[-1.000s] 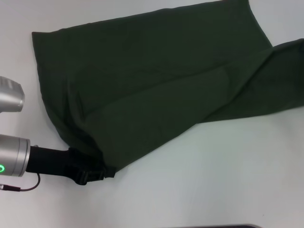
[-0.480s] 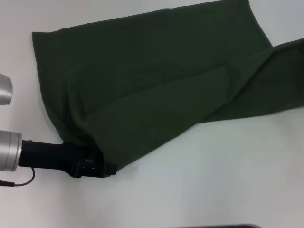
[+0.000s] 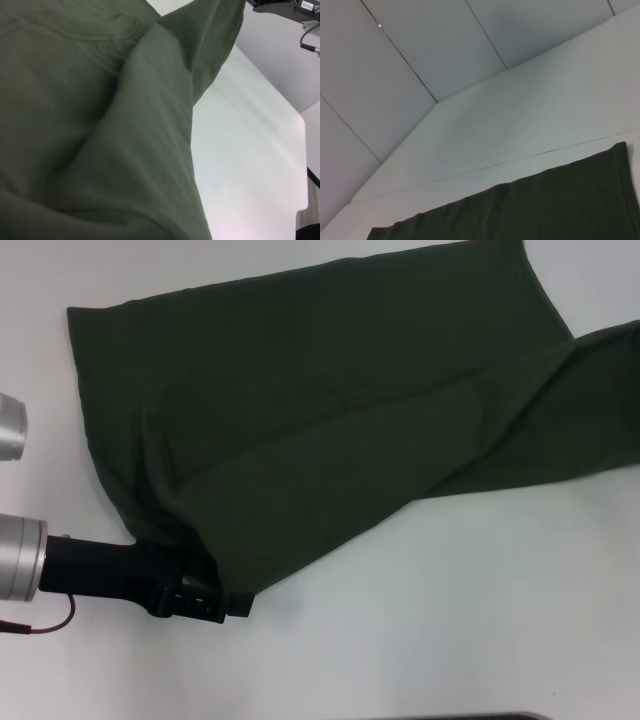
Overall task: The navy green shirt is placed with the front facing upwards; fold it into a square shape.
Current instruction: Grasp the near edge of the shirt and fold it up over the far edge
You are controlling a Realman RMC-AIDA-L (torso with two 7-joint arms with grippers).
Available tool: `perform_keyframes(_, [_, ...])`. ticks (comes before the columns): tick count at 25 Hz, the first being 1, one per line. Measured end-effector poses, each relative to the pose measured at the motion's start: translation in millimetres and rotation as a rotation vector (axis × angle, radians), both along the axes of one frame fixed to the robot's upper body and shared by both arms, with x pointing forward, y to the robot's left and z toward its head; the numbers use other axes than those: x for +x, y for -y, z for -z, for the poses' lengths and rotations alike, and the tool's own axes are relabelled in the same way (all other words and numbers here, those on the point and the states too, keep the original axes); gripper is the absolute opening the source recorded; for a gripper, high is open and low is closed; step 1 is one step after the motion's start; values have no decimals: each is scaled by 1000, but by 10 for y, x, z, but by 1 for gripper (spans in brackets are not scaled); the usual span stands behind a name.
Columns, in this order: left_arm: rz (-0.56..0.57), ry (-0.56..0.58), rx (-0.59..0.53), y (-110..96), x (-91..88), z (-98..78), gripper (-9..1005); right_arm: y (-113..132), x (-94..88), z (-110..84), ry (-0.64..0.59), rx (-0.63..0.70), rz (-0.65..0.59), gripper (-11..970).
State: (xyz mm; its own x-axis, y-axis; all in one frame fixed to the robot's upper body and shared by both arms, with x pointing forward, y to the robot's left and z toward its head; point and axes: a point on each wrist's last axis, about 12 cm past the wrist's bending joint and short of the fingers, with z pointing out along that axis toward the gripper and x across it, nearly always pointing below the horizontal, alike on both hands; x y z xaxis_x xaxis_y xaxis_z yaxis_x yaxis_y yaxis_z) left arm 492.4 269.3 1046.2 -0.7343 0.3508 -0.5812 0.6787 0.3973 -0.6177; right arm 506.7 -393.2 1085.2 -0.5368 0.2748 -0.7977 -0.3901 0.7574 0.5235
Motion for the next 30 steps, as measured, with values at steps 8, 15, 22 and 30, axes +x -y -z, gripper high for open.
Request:
perform_keyframes(8, [20,-4,1,47,3,4,903,-8,17,-10,4,0,-2,22])
perform_keyframes(15, [36,-2,-4,88,18,-7,894,-5,24,-16,5,-1,-3,22])
perform_keyframes(22, [35,-1,-2,98,22,-3,779,-4,24,-16,6,-3,-2,23])
perform_keyframes(30, [44,7,38,134,43,43,637,-2,24,-17,6,-4,-2,23])
